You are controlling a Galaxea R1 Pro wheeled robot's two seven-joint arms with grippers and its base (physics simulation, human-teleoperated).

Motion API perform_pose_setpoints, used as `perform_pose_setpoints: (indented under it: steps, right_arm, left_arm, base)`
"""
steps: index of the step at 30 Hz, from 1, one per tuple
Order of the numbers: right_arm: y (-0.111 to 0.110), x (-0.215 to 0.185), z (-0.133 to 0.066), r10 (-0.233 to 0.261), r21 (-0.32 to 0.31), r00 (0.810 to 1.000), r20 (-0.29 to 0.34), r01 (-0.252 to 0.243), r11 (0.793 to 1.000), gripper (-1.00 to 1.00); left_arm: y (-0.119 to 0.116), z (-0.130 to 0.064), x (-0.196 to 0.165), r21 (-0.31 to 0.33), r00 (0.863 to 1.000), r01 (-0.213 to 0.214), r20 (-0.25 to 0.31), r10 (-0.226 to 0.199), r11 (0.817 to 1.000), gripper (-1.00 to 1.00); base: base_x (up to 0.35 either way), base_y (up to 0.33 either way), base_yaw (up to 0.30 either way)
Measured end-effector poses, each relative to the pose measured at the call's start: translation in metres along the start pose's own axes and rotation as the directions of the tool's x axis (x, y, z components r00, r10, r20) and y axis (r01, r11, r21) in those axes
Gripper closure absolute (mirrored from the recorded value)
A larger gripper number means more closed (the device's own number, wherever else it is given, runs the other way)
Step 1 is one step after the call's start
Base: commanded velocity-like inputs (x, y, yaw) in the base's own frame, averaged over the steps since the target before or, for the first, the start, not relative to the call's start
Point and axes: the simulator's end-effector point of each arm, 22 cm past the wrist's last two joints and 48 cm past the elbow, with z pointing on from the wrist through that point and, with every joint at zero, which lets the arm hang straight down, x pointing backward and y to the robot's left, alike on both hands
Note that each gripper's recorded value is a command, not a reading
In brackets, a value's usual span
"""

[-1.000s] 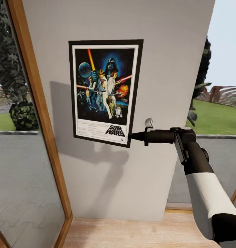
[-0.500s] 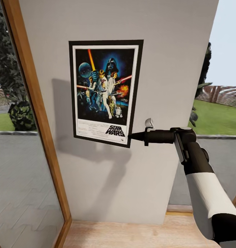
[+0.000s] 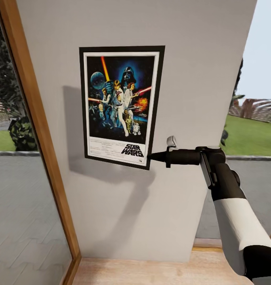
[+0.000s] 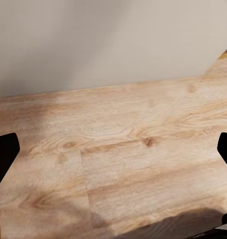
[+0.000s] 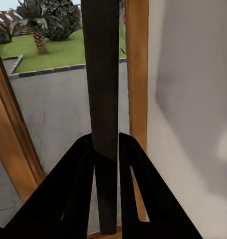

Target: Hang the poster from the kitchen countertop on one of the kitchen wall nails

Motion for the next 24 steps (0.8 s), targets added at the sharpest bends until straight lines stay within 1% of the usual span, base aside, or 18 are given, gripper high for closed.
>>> perform_pose_setpoints:
  steps: [15,24]
  right_arm:
    - [-0.0004,0.0004,-0.0001,0.001,0.0,1.0,-0.001,-0.001,1.0,1.0]
    - [-0.0017,0.0013,-0.0019,0.002,0.003,1.0,-0.003,-0.002,1.0,1.0]
  left_arm:
    - [0.0,0.0001,0.0,0.0,1.0,0.0,0.0,0.0,1.0,-1.0]
    - [0.0001,0.0001,0.0,0.0,1.0,0.0,0.0,0.0,1.0,-1.0]
  base:
    - [0.01,-0.001,0.0]
    - [0.033,-0.049,0.0]
